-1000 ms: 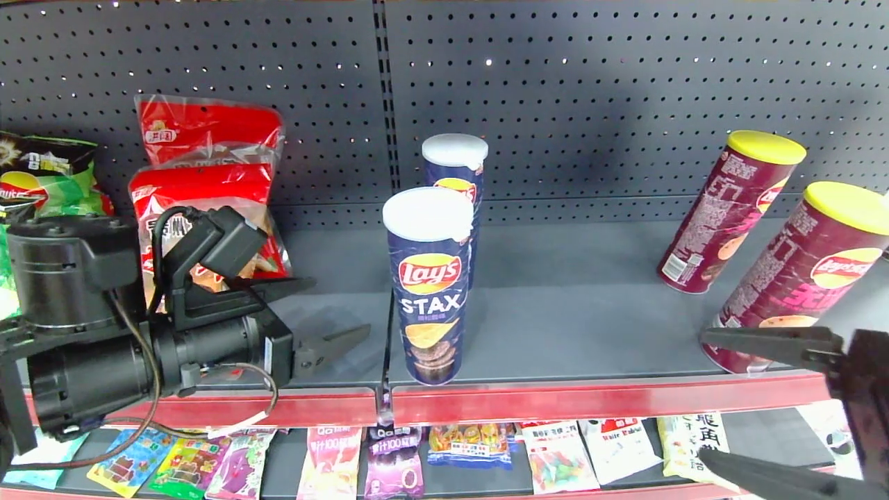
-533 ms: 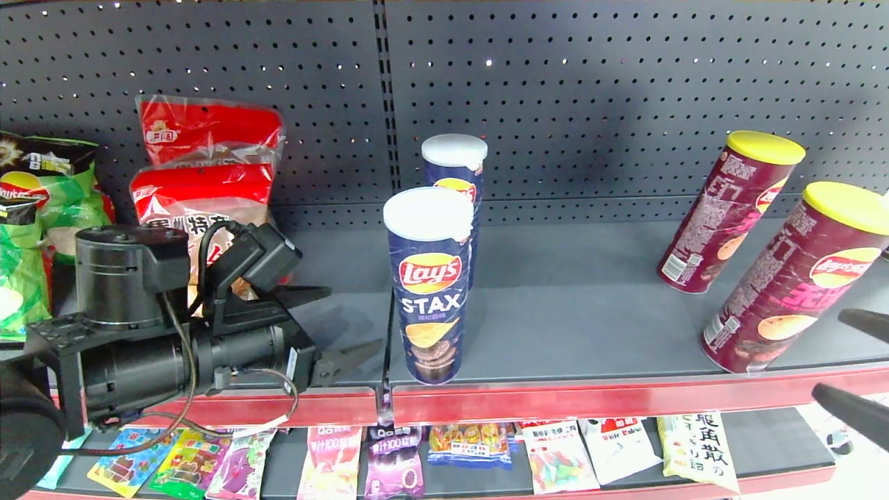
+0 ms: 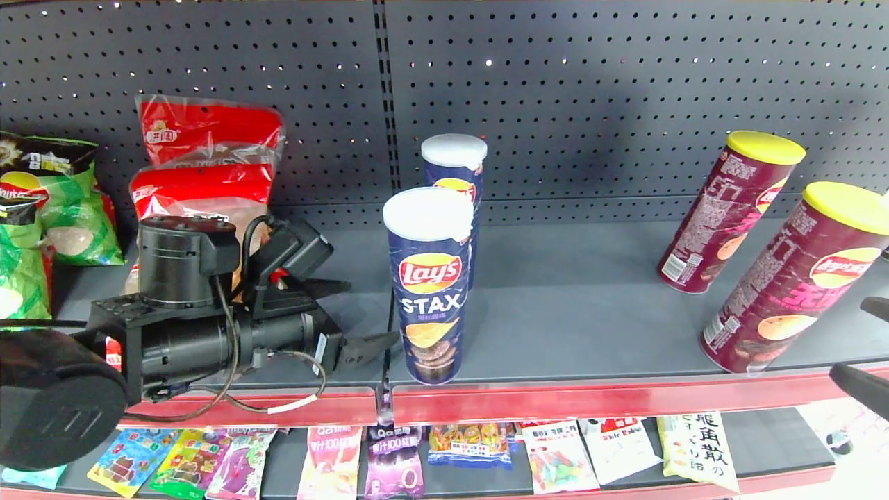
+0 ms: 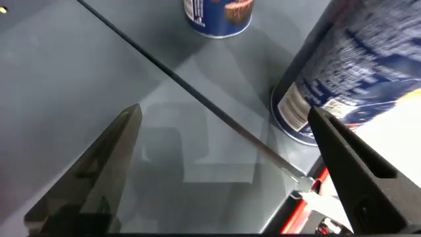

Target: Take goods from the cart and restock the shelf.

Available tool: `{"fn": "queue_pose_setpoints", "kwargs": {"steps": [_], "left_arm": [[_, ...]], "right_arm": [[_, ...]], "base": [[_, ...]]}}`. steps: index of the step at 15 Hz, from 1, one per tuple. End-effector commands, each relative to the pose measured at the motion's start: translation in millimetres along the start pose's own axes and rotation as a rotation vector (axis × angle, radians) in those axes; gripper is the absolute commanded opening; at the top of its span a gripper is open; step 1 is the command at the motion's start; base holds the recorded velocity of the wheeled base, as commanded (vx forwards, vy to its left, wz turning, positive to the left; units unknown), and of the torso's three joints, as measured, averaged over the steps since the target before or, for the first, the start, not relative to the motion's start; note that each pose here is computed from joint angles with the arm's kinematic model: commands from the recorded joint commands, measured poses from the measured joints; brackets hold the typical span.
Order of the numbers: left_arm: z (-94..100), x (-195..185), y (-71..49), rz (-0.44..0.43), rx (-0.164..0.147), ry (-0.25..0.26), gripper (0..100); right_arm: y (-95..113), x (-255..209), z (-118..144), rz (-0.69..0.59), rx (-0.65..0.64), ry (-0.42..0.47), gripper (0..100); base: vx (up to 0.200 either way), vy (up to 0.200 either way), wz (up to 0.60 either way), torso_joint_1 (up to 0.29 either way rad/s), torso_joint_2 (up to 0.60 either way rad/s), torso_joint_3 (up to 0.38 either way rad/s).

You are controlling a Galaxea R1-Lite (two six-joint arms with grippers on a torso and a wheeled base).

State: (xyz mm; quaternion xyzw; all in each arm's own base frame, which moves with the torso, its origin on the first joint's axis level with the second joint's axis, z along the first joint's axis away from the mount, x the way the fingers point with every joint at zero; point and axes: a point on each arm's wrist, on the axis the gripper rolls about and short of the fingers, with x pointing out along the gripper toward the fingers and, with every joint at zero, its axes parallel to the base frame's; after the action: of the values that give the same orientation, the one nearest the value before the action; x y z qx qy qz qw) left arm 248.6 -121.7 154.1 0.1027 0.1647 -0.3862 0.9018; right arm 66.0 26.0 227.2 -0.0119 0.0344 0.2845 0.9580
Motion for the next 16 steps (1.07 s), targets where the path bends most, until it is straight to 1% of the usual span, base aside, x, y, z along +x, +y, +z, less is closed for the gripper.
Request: {"fn": "queue_pose_setpoints", "kwargs": {"steps": [1,4,8,10,13,16], "left_arm": [[-2.0,4.6,-0.6,-0.008,-0.004,0.011,100],[-1.8,8.6,0.9,-0.008,-0.003,0.014,100],[-10.3,0.2,-3.4,-0.012,-0.010,0.035,100],[-13.5,-4.1,-6.2,-0.021,0.000,0.041,100],[-10.0,0.6,-9.6,-0.038,0.010,0.034,100],[-8.1,7.7,-6.9,-0.038,0.010,0.034,100]], "right_arm": [[-0.5,1.8,-0.6,0.001,0.003,0.008,100],[-0.8,2.8,-0.8,0.002,0.004,0.012,100],[-0.8,2.8,-0.8,0.002,0.004,0.012,100],[-1.0,3.5,-1.0,0.002,0.005,0.015,100],[-1.0,3.5,-1.0,0.002,0.005,0.015,100],[-1.0,3.5,-1.2,0.002,0.006,0.017,100]], "base": [[0.000,0.000,0.00,0.000,0.00,0.000],[0.000,0.000,0.00,0.000,0.00,0.000],[0.000,0.000,0.00,0.000,0.00,0.000],[0.000,0.000,0.00,0.000,0.00,0.000],[0.000,0.000,0.00,0.000,0.00,0.000],[0.000,0.000,0.00,0.000,0.00,0.000]]}}
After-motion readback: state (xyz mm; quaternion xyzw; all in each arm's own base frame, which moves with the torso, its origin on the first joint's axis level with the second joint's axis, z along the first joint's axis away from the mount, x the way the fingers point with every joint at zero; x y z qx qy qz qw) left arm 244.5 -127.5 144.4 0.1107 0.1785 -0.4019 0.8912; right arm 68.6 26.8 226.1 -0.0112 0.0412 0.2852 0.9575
